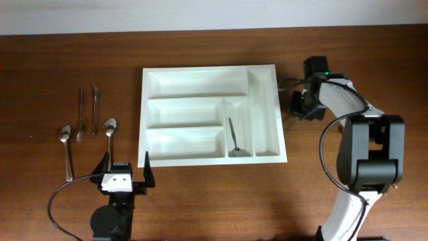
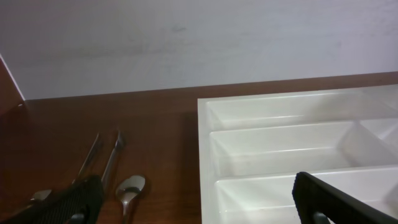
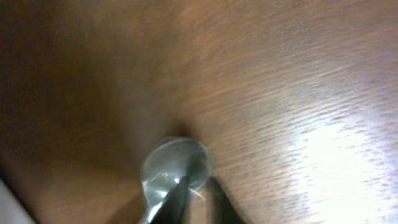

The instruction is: Pack container

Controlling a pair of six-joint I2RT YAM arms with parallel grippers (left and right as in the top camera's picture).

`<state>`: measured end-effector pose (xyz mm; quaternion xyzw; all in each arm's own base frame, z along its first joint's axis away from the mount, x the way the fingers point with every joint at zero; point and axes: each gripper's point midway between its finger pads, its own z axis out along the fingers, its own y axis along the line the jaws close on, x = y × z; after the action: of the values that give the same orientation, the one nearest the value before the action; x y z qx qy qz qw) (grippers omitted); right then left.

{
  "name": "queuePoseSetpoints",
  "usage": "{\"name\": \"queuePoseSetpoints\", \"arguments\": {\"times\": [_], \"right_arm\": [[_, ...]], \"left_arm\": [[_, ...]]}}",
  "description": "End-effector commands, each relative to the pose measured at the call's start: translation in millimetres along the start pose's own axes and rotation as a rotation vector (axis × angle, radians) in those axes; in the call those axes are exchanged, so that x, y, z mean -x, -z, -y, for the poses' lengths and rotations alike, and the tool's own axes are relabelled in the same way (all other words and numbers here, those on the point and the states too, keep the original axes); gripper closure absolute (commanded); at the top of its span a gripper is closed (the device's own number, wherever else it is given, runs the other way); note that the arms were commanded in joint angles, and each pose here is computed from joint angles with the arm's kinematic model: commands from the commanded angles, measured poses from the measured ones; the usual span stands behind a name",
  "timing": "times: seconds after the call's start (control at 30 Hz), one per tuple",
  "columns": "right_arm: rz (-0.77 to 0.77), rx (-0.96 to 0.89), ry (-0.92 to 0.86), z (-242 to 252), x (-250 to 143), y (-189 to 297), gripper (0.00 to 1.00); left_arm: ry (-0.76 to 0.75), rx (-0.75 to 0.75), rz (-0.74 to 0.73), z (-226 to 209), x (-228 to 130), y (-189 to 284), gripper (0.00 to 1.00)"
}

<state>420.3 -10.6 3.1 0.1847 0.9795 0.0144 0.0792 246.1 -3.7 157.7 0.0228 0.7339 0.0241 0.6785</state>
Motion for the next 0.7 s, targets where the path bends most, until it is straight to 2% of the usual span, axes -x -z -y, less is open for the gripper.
{"name": "queuePoseSetpoints", "arguments": {"times": [0.0,0.2,0.3,0.4,0.53,0.67], "right_arm": [[-0.001,-0.021,-0.016,11,-1,-7,0.96],[-0.01,-0.024,-0.02,14,-5,-11,0.96],[-0.009,-0.023,-0.02,14,-5,-11,0.67],[-0.002,-0.02,-0.02,13,-1,-7,0.61],[0.043,-0.005,-0.019,6,17,8,0.46],[0.115,0.02,-0.02,-2,42,23,0.35]], "left_arm": [[-0.015,0.016,0.004,-3,0,0,0.01],[-0.015,0.016,0.004,-3,0,0,0.01],[-0.015,0.016,0.004,-3,0,0,0.01],[-0.015,0.016,0.004,-3,0,0,0.01],[-0.015,0.016,0.004,-3,0,0,0.01],[-0.015,0.016,0.004,-3,0,0,0.01]]}}
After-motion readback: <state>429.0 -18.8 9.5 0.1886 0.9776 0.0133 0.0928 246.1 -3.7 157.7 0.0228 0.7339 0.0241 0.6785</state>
